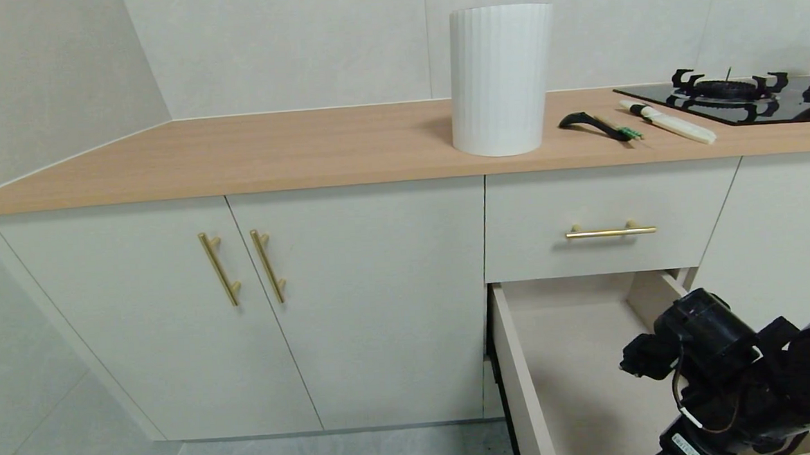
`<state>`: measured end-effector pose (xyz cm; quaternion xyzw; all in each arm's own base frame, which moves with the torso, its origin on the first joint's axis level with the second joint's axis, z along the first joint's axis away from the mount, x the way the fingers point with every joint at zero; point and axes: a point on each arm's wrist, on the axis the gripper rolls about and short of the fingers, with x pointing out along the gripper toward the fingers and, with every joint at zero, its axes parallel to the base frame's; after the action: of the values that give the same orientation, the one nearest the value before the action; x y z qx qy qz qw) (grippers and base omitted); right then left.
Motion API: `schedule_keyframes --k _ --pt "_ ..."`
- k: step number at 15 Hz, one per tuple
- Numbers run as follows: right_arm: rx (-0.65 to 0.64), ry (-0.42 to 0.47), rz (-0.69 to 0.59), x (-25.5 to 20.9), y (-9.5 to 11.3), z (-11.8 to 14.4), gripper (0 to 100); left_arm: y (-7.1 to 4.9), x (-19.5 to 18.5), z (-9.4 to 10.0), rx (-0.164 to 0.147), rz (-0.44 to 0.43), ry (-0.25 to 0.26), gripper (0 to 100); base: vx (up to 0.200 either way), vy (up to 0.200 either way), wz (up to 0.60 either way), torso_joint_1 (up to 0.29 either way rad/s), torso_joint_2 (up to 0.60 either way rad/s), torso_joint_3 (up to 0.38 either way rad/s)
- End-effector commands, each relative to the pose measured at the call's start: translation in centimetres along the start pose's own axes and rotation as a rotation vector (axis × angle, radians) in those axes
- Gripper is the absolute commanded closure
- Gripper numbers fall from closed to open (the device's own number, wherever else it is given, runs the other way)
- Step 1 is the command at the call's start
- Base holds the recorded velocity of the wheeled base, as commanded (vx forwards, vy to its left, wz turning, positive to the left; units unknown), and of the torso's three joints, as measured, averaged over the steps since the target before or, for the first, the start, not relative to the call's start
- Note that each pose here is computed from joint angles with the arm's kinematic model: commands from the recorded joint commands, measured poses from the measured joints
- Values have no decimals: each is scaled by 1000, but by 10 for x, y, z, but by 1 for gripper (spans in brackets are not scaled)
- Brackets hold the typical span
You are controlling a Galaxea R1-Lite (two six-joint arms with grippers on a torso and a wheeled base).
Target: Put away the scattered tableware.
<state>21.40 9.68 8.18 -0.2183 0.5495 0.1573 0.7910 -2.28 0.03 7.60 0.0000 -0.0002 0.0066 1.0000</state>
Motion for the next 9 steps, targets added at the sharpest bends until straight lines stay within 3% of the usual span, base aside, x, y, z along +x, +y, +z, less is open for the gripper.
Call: schedule_keyframes --k 1,5,9 --pt "-6 -10 1 -2 1 1 0 0 0 0 0 1 2 0 0 0 0 0 0 0" --pt "7 -46 -5 -5 0 8 0 0 0 0 0 1 0 0 0 0 0 0 0 0" --pt "224 -248 -36 -11 -18 34 0 0 0 0 0 1 0 0 0 0 0 0 0 0"
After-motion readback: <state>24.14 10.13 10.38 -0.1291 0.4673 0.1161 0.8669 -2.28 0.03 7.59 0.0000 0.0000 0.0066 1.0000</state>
